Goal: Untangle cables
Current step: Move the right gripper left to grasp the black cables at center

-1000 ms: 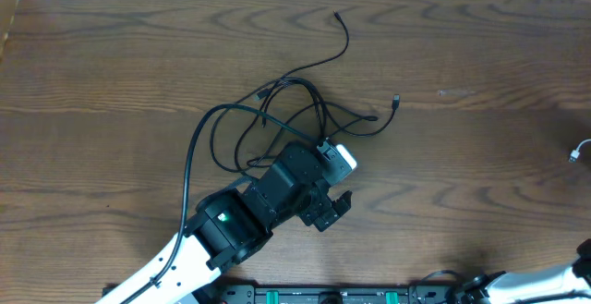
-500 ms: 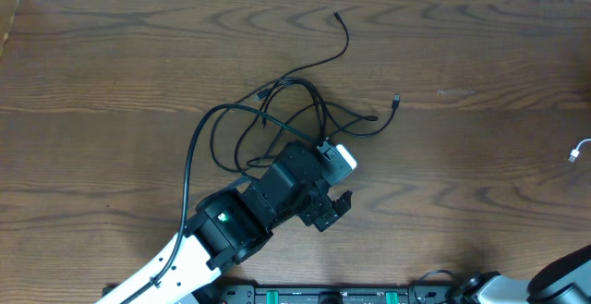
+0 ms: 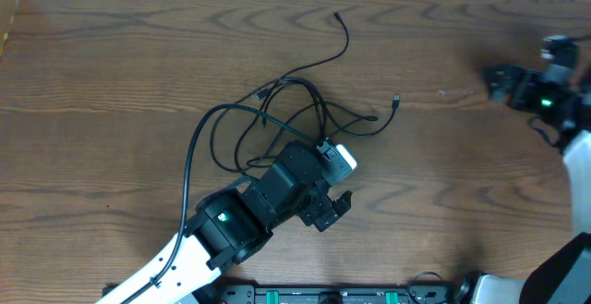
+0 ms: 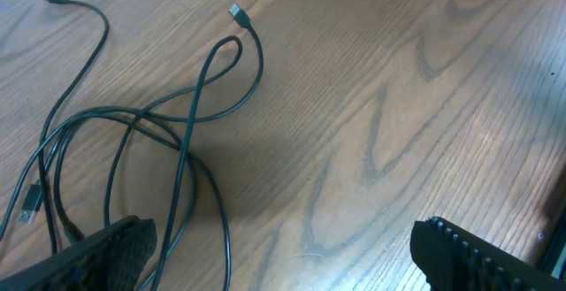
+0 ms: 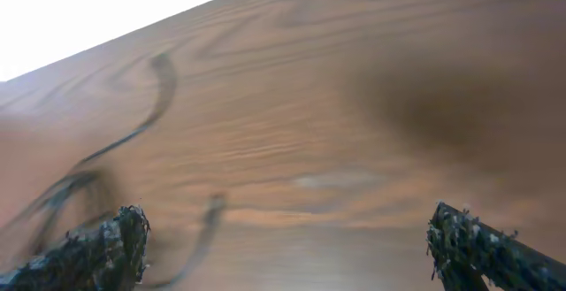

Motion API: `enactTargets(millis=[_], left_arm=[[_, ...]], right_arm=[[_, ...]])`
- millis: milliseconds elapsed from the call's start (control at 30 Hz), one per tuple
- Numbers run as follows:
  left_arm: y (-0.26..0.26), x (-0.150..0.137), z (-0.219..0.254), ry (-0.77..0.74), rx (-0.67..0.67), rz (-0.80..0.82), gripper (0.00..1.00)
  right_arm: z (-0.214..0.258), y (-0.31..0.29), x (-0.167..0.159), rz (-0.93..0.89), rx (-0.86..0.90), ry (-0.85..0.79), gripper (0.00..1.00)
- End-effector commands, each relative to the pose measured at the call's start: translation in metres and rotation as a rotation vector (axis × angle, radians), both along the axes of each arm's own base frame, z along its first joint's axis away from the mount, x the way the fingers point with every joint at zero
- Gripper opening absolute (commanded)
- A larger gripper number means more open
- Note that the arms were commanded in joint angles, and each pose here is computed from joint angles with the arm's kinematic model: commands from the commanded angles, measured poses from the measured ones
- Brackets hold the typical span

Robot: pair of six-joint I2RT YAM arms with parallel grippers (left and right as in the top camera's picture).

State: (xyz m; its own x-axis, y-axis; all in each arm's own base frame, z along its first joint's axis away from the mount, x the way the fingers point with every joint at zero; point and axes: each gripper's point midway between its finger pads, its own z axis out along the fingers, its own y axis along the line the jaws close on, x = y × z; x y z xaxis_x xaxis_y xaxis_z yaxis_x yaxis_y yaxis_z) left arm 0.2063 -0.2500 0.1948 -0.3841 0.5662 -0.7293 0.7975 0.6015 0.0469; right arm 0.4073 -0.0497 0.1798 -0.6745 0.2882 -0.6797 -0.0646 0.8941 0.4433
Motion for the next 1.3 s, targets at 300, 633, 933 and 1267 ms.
enactTargets(millis=[300,633,933,1267], left_arm=[[-0.004,0.0,0.01,-0.009,-0.022,-0.012,0.97],[-0.004,0.0,0.01,-0.009,-0.023,-0.012,0.96],[-0.004,0.002,0.011,-0.017,-0.023,-0.006,0.98],[0.028,0.031,0.012,-0.096,0.045,0.22,0.98]], right_arm=[[-0.009,0.176,-0.032,0.408,0.05,0.112,0.99],[-0.052,0.223,-0.058,0.457,-0.184,0.23,0.99],[-0.076,0.22,-0.063,0.388,-0.167,0.351,0.99],[-0.097,0.218,-0.073,0.395,-0.175,0.443,0.99]])
